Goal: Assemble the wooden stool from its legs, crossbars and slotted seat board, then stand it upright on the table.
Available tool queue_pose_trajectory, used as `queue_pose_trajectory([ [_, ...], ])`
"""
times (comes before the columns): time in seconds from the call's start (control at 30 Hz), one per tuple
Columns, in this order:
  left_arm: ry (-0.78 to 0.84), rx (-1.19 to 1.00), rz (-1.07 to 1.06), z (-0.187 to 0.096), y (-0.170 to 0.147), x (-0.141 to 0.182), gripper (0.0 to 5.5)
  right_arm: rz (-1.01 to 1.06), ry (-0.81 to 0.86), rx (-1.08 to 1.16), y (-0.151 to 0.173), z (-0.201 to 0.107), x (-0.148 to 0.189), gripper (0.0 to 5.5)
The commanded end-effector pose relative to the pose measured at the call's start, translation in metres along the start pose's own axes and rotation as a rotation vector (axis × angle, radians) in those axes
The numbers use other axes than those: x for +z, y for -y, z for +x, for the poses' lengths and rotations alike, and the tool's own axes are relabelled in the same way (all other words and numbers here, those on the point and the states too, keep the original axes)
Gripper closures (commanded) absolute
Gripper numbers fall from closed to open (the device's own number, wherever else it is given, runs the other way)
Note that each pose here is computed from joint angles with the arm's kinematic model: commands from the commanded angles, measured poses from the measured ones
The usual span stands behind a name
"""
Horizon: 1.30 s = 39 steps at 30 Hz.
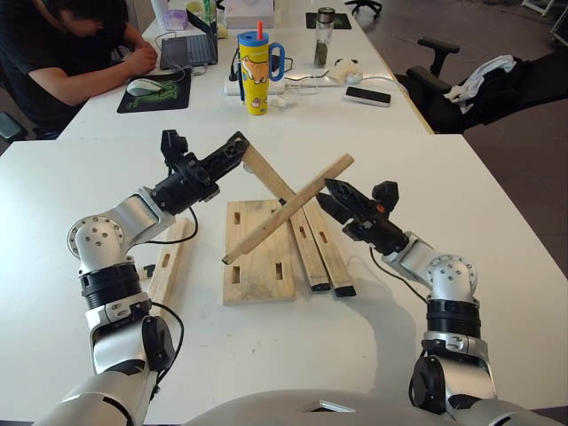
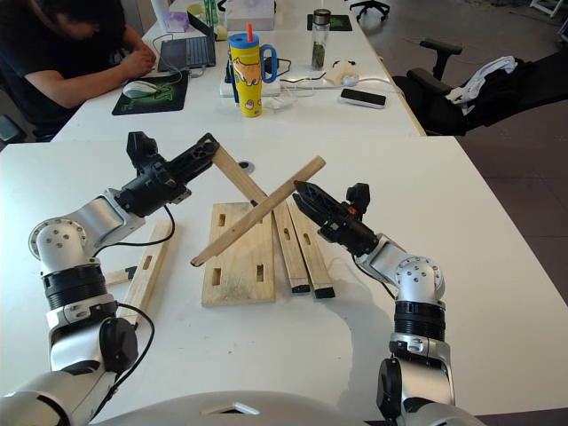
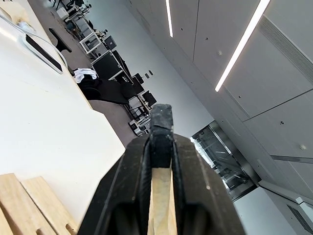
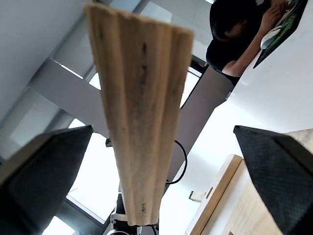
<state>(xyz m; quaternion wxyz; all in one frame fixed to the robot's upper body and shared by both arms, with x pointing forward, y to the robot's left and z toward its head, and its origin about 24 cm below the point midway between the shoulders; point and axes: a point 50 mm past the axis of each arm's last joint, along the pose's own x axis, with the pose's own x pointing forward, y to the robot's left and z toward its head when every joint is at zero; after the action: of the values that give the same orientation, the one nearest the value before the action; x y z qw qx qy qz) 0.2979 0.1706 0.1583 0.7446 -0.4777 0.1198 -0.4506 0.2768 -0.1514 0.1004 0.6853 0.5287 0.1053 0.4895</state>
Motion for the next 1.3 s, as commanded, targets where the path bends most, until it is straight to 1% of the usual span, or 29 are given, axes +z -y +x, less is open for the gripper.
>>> queue_pose_trajectory([
  [0.03,-0.011,-0.016,-0.011,0.0,0.004,-0.005,5.08,-0.003,-0.008,0.028,-0.005,0.005,0.002,0.1],
  [0.07,-0.012,-0.016,-0.014,0.0,0.004,-0.006,5.08,0.0,-0.009,0.033,-0.006,0.004,0.002,0.38],
  [0.13,-0.011,-0.008,-0.019,0.001,0.003,-0.007,5.08,0.003,-0.017,0.04,-0.007,0.003,0.0,0.59],
  [0.2,0.002,0.006,-0.027,0.001,0.001,-0.006,5.08,-0.001,-0.031,0.044,-0.008,0.001,-0.001,0.98],
  [0.57,0.008,0.024,-0.038,-0.005,-0.001,-0.012,5.08,-0.013,-0.037,0.008,-0.005,-0.001,-0.001,2.64],
  [0.73,0.001,0.029,-0.036,-0.006,-0.002,-0.013,5.08,-0.016,-0.037,0.019,-0.005,-0.002,0.0,3.31],
  [0.77,0.006,0.049,-0.023,-0.006,-0.003,-0.013,5.08,-0.016,-0.037,0.022,-0.006,-0.002,0.0,3.33],
  [0.8,0.014,0.058,-0.019,-0.007,-0.004,-0.012,4.79,-0.013,-0.037,0.026,-0.006,-0.002,-0.001,3.33],
  [0.87,0.028,0.053,-0.024,-0.006,-0.004,-0.011,4.52,-0.01,-0.039,0.032,-0.006,-0.002,-0.001,3.37],
  [0.9,0.029,0.042,-0.027,-0.006,-0.003,-0.01,4.29,-0.01,-0.039,0.033,-0.006,-0.002,-0.002,3.41],
  [1.07,0.076,0.024,-0.044,-0.006,-0.002,-0.003,3.64,-0.005,-0.039,0.037,-0.007,-0.004,-0.001,3.42],
  [1.2,0.169,0.047,-0.05,-0.009,-0.005,0.01,3.01,0.001,-0.046,0.043,-0.007,-0.007,0.001,3.42],
  [1.3,0.274,0.126,0.004,-0.022,-0.015,0.03,2.52,0.002,-0.084,0.045,-0.01,-0.016,0.0,3.42],
])
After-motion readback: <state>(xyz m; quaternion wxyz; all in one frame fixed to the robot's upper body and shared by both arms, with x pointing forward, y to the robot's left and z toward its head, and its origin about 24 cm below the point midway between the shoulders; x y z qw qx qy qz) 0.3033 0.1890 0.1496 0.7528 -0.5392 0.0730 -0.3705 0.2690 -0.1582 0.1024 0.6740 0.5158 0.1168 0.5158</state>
